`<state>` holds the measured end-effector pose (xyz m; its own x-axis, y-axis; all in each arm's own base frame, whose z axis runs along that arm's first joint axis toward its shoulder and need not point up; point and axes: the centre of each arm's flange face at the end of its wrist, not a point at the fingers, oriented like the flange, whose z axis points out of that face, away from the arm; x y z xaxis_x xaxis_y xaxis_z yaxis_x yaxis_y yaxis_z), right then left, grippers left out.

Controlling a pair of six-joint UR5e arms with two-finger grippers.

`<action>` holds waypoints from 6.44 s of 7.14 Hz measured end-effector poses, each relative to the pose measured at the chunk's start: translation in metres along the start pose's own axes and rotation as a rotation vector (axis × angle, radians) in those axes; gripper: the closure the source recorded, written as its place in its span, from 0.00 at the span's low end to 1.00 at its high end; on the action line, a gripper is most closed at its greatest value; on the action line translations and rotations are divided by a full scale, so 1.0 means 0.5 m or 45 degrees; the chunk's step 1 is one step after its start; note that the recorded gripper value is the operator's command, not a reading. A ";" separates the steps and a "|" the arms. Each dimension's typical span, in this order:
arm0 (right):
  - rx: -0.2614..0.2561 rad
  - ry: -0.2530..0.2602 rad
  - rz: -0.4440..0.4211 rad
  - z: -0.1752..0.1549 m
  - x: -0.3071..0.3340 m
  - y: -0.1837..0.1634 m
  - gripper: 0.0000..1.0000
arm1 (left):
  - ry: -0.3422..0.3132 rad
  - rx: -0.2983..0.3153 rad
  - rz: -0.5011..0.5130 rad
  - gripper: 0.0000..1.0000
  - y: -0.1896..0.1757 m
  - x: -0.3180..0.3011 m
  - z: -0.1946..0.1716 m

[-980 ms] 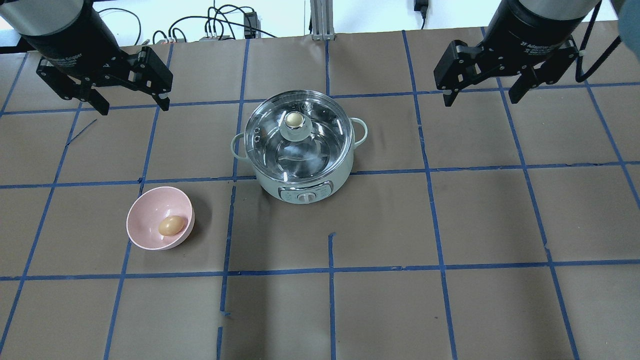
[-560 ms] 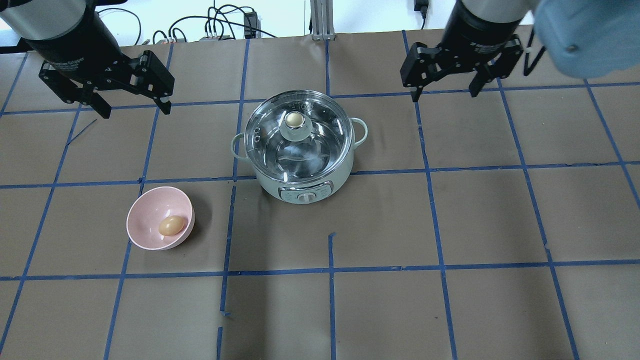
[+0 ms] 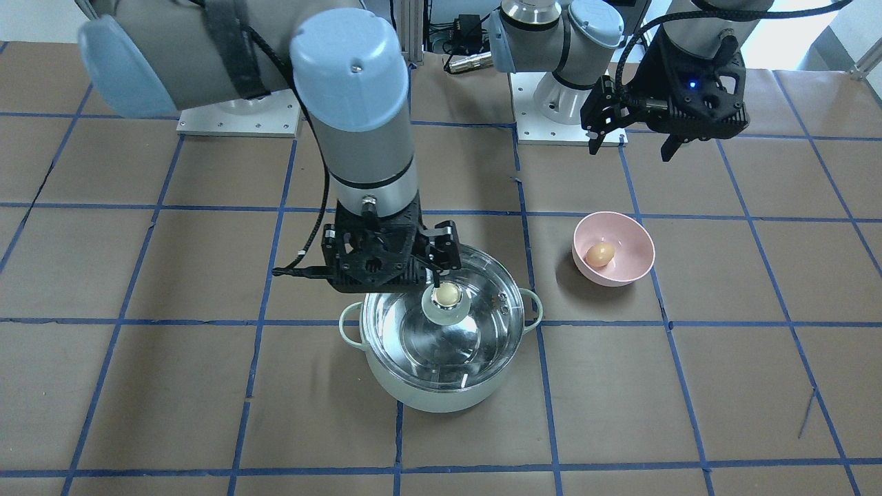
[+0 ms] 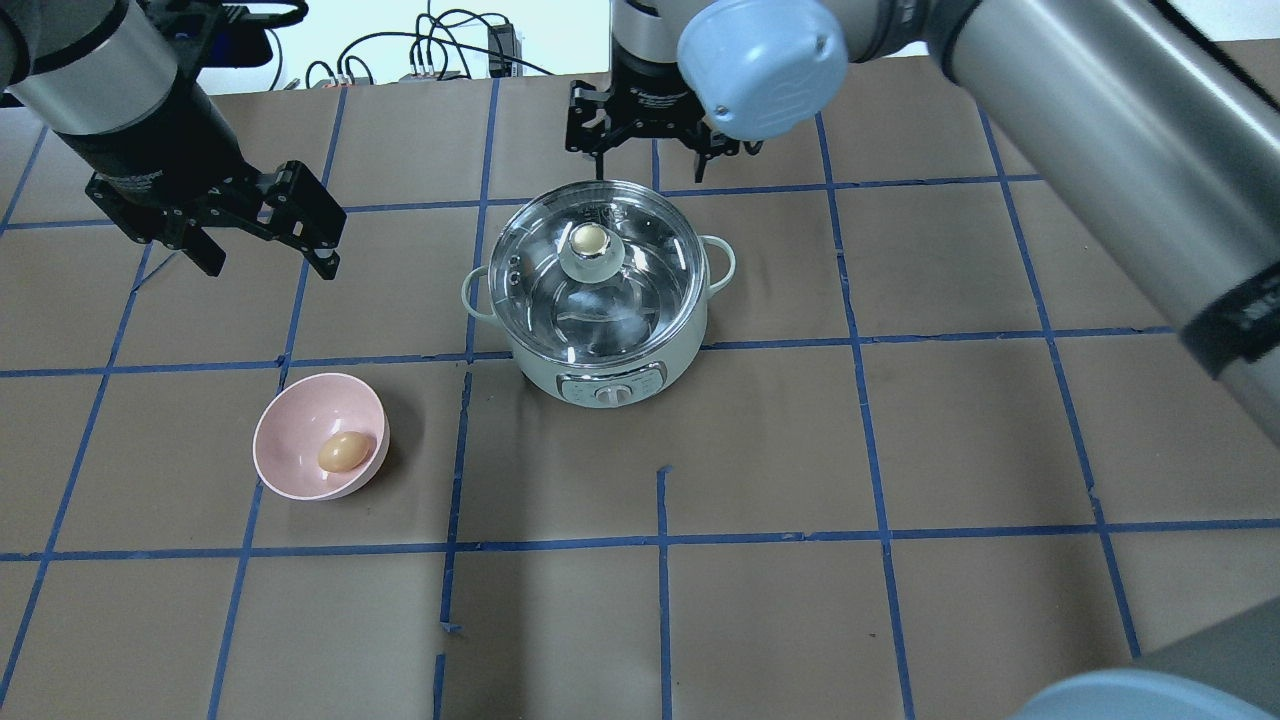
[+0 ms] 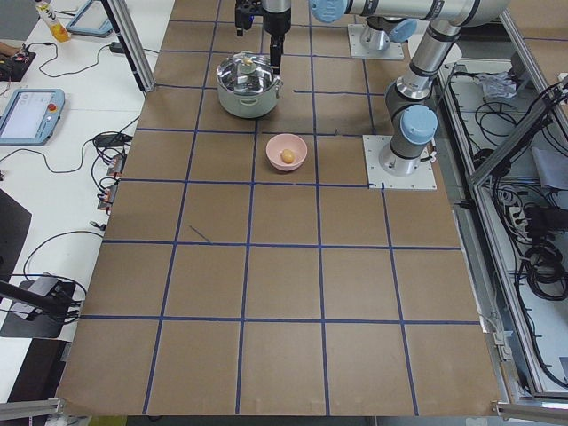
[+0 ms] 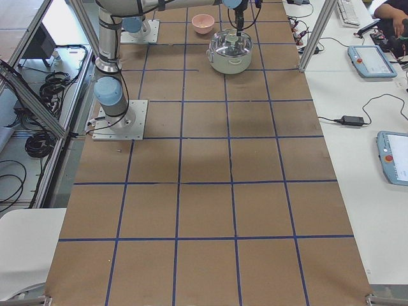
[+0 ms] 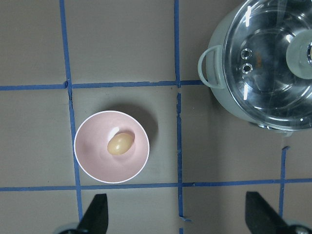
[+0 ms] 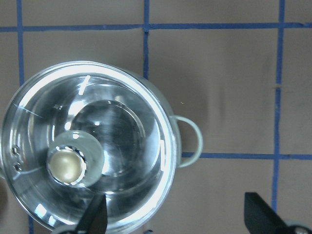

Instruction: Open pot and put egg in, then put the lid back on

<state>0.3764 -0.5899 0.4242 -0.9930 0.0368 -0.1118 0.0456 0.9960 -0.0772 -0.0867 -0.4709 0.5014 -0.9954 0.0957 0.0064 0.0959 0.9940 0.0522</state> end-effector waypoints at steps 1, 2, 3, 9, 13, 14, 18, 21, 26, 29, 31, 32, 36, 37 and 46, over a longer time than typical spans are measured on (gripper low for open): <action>-0.007 -0.018 0.031 0.034 -0.040 0.007 0.00 | 0.020 -0.036 0.000 0.00 0.000 -0.035 0.039; -0.014 -0.008 0.038 0.072 -0.059 0.013 0.00 | 0.058 -0.065 -0.011 0.00 0.002 -0.079 0.075; -0.022 0.017 0.031 0.113 -0.072 0.025 0.00 | 0.103 -0.083 -0.006 0.00 0.003 -0.116 0.101; 0.027 0.044 -0.018 0.155 -0.092 0.042 0.46 | 0.149 -0.140 0.127 0.03 0.051 -0.189 0.343; 0.062 0.074 -0.047 0.146 -0.086 0.038 0.67 | 0.055 0.012 0.241 0.02 0.090 -0.175 0.487; 0.071 0.068 -0.048 0.124 -0.081 0.040 0.67 | 0.044 0.025 0.283 0.02 0.092 -0.177 0.502; -0.052 0.015 0.041 -0.116 0.175 0.028 0.67 | 0.045 -0.001 0.396 0.03 0.092 -0.185 0.537; -0.127 -0.019 -0.041 -0.235 0.392 0.077 0.68 | 0.049 0.015 0.420 0.04 0.083 -0.190 0.548; -0.072 0.086 -0.109 -0.265 0.481 0.121 0.70 | 0.040 0.008 0.591 0.03 0.073 -0.200 0.577; -0.081 0.083 -0.131 -0.256 0.481 0.125 0.70 | 0.032 0.016 0.604 0.03 0.077 -0.197 0.609; -0.083 0.081 -0.150 -0.255 0.480 0.125 0.69 | 0.032 0.017 0.606 0.03 0.081 -0.195 0.622; -0.084 0.081 -0.152 -0.254 0.480 0.125 0.69 | 0.016 0.008 0.624 0.03 0.081 -0.195 0.625; -0.088 0.081 -0.154 -0.252 0.481 0.125 0.68 | -0.055 -0.041 0.724 0.05 0.083 -0.176 0.630; -0.088 0.081 -0.153 -0.252 0.481 0.125 0.68 | -0.054 -0.036 0.752 0.11 0.080 -0.176 0.628; -0.091 0.081 -0.152 -0.252 0.482 0.126 0.66 | -0.054 -0.044 0.783 0.08 0.062 -0.188 0.631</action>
<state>0.1263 -0.5082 0.5170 -0.9959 -0.0798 -0.0433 -0.0792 0.9967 -0.0154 0.0092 -0.4323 0.1875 -0.7569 0.6535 0.0061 0.6516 0.7539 0.0837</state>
